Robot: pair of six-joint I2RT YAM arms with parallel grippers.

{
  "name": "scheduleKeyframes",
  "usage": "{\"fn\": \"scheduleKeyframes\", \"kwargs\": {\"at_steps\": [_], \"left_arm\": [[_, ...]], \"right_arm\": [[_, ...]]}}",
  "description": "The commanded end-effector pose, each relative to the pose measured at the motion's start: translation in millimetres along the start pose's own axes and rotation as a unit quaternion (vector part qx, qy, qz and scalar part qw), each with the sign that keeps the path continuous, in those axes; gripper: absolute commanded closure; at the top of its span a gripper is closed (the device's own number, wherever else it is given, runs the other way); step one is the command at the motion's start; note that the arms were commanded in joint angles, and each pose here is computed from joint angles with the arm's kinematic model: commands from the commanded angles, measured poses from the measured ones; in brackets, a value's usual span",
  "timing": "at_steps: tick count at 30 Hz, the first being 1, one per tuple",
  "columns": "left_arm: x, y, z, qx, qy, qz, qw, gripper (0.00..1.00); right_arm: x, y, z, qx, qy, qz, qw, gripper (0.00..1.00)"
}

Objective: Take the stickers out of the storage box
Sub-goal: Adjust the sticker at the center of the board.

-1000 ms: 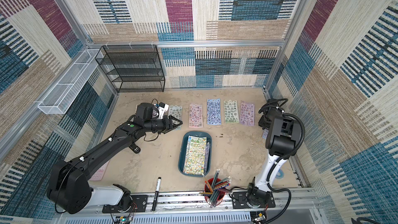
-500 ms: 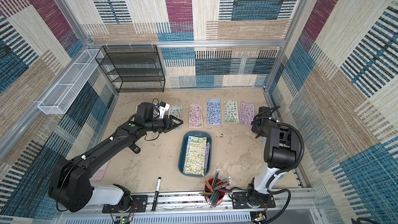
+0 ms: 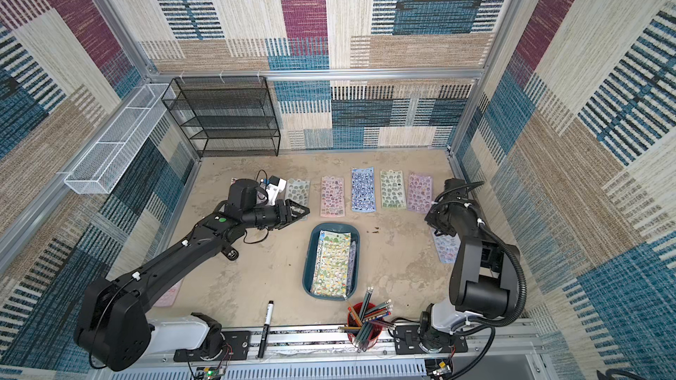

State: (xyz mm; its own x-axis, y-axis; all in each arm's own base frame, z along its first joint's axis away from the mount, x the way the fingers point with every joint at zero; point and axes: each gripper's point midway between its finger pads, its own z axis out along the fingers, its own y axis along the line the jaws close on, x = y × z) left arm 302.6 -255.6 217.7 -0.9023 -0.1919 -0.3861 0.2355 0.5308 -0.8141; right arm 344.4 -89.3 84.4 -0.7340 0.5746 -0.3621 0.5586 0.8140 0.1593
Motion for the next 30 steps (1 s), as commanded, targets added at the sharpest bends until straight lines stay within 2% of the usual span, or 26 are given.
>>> {"fn": "scheduleKeyframes", "kwargs": {"at_steps": [1,4,11,16,22,30], "left_arm": [[-1.8,-1.0,-3.9,-0.004,-0.009,0.011,1.000,0.46],[-3.0,-1.7,-5.1,-0.007,-0.011,0.012,1.000,0.46],[-5.2,-0.3,-5.7,-0.015,-0.014,0.011,1.000,0.46],[-4.7,2.9,-2.2,-0.018,-0.008,0.004,1.000,0.46],[-4.5,5.0,0.2,-0.018,-0.006,-0.001,1.000,0.46],[-3.1,6.1,1.1,-0.018,-0.003,-0.009,1.000,0.46]], "right_arm": [[-14.2,8.5,-0.8,-0.006,0.006,-0.002,1.000,0.82],[-19.4,11.5,15.3,-0.005,0.017,-0.004,1.000,1.00],[-15.4,5.6,49.7,0.009,0.031,0.009,0.999,1.00],[1.0,-14.5,68.6,0.030,0.047,0.028,0.998,1.00],[11.3,-42.9,66.0,0.027,0.042,0.047,0.998,1.00],[4.0,-51.5,65.0,0.024,0.039,0.048,0.998,1.00]]}}
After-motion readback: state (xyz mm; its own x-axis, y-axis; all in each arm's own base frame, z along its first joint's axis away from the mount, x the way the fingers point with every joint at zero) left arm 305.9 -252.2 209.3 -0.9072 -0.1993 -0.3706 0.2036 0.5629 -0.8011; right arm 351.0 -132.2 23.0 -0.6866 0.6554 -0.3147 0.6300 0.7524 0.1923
